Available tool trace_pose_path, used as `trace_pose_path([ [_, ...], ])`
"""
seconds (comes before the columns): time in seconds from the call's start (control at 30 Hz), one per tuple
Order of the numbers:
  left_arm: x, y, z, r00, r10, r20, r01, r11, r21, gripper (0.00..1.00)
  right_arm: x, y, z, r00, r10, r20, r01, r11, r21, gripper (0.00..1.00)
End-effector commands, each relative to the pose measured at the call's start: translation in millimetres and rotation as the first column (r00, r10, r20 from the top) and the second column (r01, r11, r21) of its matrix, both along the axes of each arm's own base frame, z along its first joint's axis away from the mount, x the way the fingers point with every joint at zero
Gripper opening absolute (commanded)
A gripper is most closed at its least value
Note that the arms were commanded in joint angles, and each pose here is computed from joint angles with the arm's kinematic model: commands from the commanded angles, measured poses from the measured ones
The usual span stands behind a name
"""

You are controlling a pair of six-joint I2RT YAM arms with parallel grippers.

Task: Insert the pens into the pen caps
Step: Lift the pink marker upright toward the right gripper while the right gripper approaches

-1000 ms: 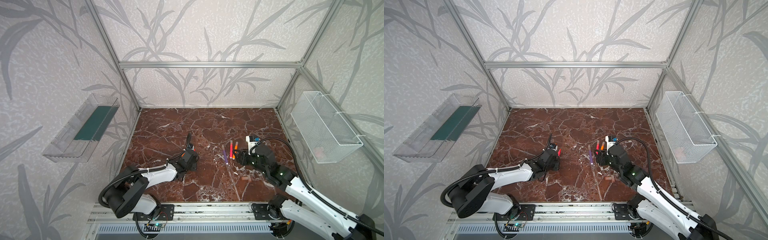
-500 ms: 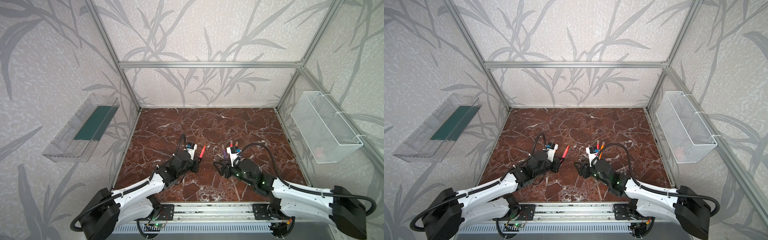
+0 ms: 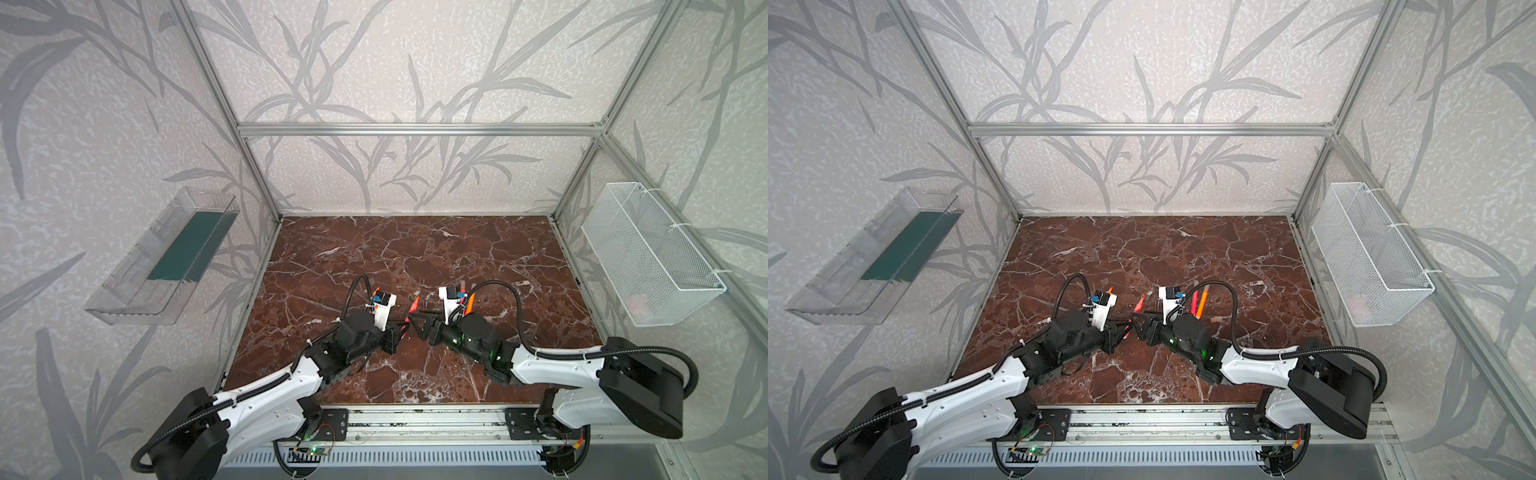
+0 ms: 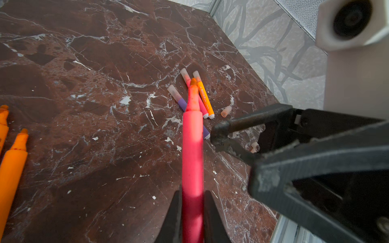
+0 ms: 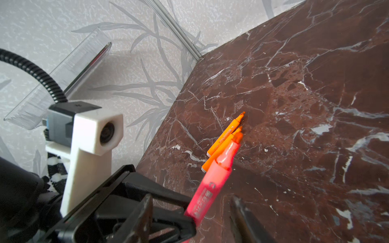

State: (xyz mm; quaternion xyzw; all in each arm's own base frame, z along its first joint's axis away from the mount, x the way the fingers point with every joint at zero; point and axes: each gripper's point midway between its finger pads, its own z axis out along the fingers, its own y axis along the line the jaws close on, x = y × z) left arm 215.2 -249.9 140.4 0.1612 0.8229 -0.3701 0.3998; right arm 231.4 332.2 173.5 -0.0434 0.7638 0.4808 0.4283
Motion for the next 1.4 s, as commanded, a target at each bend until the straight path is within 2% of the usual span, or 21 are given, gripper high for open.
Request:
trace_pose_path([
  [0.0,-7,-5,14,0.998,-0.044,0.041,0.046,0.998,-0.045,0.00,11,1,18,0.998,-0.059,0.017,0.058,0.997,0.058,0.57],
  [0.23,-14,-6,21,0.995,-0.066,0.074,0.071,0.996,-0.057,0.00,18,3,15,0.995,-0.096,-0.003,0.096,0.994,0.055,0.56],
  [0.5,-18,-10,19,0.993,-0.099,0.071,0.103,0.993,-0.056,0.00,20,10,17,0.996,-0.086,-0.009,0.086,0.995,0.056,0.28],
  [0.6,-19,-10,19,0.992,-0.103,0.073,0.107,0.993,-0.051,0.00,20,10,14,0.996,-0.082,-0.018,0.083,0.995,0.056,0.21],
  [0.73,-19,-10,19,0.992,-0.100,0.075,0.103,0.994,-0.046,0.07,18,13,12,0.997,-0.064,-0.033,0.066,0.996,0.066,0.12],
  [0.8,-18,-8,18,0.993,-0.093,0.078,0.097,0.994,-0.046,0.14,17,15,13,0.998,-0.056,-0.034,0.058,0.995,0.079,0.09],
  [0.9,-15,-8,19,0.993,-0.078,0.093,0.084,0.995,-0.053,0.27,16,14,16,0.998,-0.054,-0.035,0.057,0.994,0.095,0.07],
  [1.0,-13,-8,22,0.992,-0.069,0.103,0.075,0.996,-0.057,0.34,15,16,21,0.998,-0.045,-0.037,0.049,0.992,0.115,0.05],
  [1.2,-7,-12,27,0.991,-0.065,0.120,0.072,0.996,-0.057,0.35,14,19,34,0.999,-0.031,-0.020,0.034,0.984,0.173,0.03],
  [1.37,0,-14,32,0.988,-0.053,0.142,0.059,0.997,-0.043,0.35,-2,38,42,1.000,0.021,-0.010,-0.019,0.982,0.190,0.03],
])
